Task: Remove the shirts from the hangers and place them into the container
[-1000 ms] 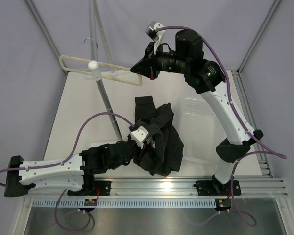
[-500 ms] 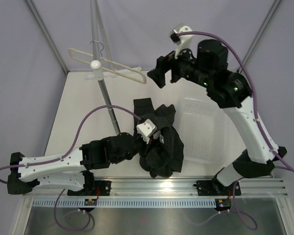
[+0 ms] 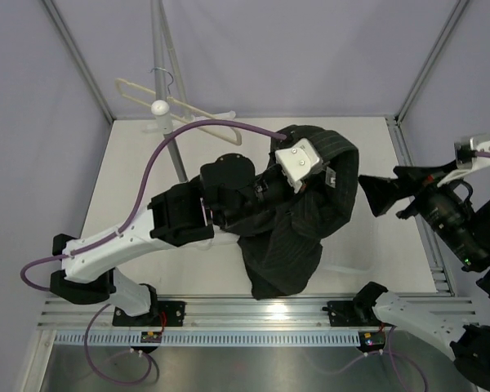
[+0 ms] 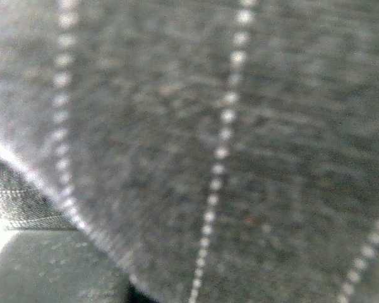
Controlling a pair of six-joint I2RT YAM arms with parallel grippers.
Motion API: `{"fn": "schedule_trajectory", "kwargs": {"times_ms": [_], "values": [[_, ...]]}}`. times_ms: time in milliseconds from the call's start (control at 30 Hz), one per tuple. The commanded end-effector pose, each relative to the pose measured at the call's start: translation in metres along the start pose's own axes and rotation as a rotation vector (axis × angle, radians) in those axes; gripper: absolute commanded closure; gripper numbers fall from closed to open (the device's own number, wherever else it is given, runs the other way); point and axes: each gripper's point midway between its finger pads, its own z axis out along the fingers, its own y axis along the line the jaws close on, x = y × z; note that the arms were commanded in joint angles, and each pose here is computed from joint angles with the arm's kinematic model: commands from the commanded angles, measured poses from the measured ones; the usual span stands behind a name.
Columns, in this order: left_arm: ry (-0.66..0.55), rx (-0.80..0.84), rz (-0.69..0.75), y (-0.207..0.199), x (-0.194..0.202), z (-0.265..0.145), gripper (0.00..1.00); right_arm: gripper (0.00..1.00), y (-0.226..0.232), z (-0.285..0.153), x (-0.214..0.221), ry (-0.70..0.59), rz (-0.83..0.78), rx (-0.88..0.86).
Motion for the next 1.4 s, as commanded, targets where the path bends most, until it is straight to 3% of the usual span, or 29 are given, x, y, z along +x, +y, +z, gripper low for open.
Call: {"fn": "schedule_trajectory", "kwargs": {"times_ms": [0, 133, 267, 333, 400, 433, 733, 1100, 1367], "values": [[-0.172, 0.028, 0.174, 0.009, -0.061, 0.001, 1.0, 0.05, 0.006, 0.002, 0.044, 0.087, 0.101, -0.041], [-0.328, 0.061, 0.31, 0.021, -0.093, 0.017, 1.0, 0.15, 0.001, -0.01, 0.071, 0.169, 0.115, -0.034], [-0.466, 0.08, 0.386, 0.042, -0.135, 0.027, 1.0, 0.19, -0.012, -0.024, 0.082, 0.205, 0.134, 0.022], [-0.527, 0.097, 0.39, 0.052, -0.152, 0.031, 1.0, 0.16, -0.018, -0.033, 0.082, 0.182, 0.155, 0.038], [-0.604, 0.153, 0.416, 0.046, -0.17, 0.029, 1.0, 0.01, -0.021, -0.036, 0.085, 0.175, 0.166, 0.047], [-0.625, 0.16, 0.421, 0.049, -0.175, 0.031, 1.0, 0.0, -0.024, -0.04, 0.085, 0.162, 0.175, 0.056], [-0.888, 0.33, 0.492, 0.023, -0.224, 0.01, 1.0, 0.01, -0.032, -0.03, 0.101, 0.201, 0.133, 0.104], [-1.066, 0.485, 0.469, 0.012, -0.248, -0.032, 1.0, 0.0, -0.025, -0.002, 0.135, 0.254, 0.128, 0.082], [-1.183, 0.411, 0.46, 0.034, -0.269, -0.057, 1.0, 0.01, -0.02, 0.003, 0.144, 0.268, 0.157, 0.067]]}}
